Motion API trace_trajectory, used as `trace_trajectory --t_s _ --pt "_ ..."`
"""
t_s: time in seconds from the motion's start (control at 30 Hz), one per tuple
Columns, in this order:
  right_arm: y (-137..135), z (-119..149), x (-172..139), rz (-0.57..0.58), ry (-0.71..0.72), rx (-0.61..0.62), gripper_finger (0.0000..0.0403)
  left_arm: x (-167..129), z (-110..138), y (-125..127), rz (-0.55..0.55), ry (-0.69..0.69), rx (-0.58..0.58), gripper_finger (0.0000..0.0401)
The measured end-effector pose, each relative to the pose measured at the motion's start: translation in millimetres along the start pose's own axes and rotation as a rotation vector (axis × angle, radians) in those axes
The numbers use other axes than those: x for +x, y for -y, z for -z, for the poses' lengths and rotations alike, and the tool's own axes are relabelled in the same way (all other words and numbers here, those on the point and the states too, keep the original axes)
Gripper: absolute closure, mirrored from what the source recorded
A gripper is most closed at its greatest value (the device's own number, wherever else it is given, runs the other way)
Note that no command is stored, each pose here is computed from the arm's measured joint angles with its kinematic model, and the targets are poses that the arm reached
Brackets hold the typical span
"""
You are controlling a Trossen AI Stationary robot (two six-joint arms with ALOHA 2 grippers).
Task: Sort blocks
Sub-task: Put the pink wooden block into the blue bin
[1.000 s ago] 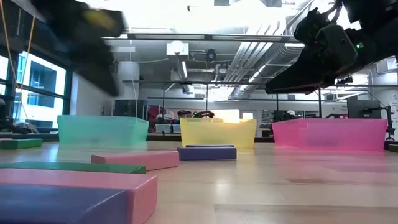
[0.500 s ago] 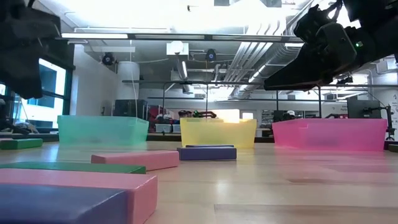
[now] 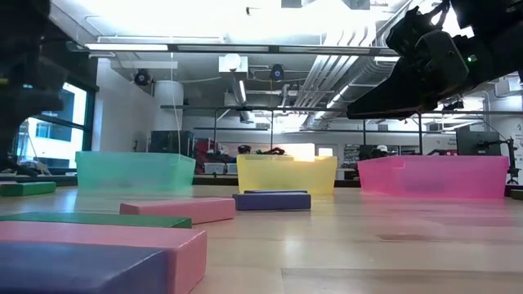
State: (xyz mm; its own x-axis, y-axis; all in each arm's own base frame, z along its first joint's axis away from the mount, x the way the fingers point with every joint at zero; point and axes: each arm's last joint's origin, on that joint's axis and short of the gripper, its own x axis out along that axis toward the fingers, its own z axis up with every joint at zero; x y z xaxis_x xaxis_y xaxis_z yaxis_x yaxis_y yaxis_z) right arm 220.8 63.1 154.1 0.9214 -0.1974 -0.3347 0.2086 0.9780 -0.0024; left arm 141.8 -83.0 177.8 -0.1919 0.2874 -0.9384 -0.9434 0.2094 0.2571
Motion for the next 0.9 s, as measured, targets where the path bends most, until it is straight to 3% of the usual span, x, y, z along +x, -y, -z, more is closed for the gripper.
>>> trace_trajectory --t_s 0.27,0.7,0.9 --pt "0.4 1.0 0.0 0.005 -0.010 -0.005 0.0268 5.8 -5.4 6.1 -0.008 -0.042 -0.002 0.0249" --pt "0.2 0.8 0.0 0.003 -0.007 -0.004 0.0268 42.1 -9.6 30.9 -0.300 -0.139 0.064 0.0356" --pt "0.2 0.9 0.0 0.002 -0.008 -0.004 0.0268 51.5 -13.9 36.1 -0.343 -0.167 0.138 0.0397"
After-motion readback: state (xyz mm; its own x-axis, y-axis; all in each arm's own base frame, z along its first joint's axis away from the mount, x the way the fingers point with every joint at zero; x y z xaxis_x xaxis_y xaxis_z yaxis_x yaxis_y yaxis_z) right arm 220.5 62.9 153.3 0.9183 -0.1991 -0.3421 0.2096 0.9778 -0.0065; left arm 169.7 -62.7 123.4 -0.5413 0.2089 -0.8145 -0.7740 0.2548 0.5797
